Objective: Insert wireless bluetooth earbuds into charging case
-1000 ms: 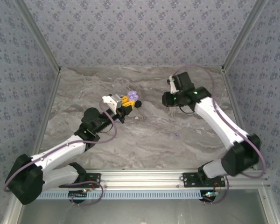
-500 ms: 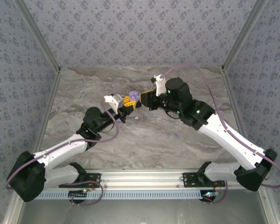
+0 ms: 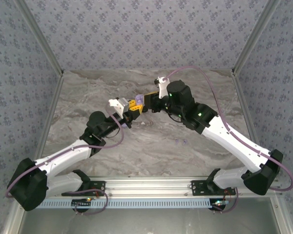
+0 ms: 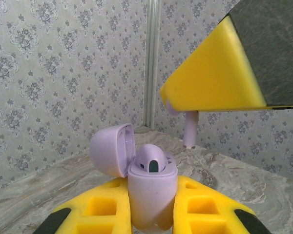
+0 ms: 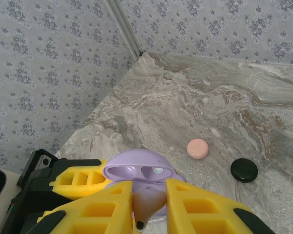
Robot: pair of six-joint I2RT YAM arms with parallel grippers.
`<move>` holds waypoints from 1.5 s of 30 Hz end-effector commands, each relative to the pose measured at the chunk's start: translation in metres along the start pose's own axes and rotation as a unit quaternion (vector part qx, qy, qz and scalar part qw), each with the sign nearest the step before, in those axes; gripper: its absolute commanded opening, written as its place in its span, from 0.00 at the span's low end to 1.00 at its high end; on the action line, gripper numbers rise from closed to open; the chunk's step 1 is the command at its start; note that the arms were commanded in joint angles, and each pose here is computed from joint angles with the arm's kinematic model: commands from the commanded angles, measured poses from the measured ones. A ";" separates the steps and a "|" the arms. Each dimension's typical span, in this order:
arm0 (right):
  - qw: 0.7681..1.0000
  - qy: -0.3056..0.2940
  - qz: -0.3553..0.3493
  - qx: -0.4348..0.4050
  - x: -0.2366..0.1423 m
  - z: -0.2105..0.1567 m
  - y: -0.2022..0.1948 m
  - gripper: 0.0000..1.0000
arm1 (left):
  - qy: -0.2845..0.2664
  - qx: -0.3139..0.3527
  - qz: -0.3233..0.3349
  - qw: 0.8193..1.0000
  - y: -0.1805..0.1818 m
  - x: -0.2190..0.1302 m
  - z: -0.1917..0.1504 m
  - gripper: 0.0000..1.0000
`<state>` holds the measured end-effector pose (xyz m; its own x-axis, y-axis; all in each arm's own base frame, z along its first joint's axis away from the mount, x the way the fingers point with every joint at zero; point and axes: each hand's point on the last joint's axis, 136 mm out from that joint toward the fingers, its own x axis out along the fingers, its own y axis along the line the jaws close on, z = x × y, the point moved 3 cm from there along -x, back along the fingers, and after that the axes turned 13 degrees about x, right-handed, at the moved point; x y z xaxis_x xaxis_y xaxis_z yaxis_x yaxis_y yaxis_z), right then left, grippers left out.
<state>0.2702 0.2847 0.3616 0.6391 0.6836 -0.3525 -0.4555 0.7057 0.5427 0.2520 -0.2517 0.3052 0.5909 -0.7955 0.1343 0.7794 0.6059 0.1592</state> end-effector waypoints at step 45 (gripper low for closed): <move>1.000 -0.007 -0.014 -0.004 0.013 0.001 -0.006 0.23 | -0.051 -0.002 -0.010 0.999 -0.001 0.001 0.030 0.00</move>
<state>0.2797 0.2937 0.3531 0.6412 0.6791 -0.3575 -0.4528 0.7108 0.5383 0.2504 -0.2531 0.3050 0.5791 -0.8044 0.1327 0.7920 0.5937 0.1426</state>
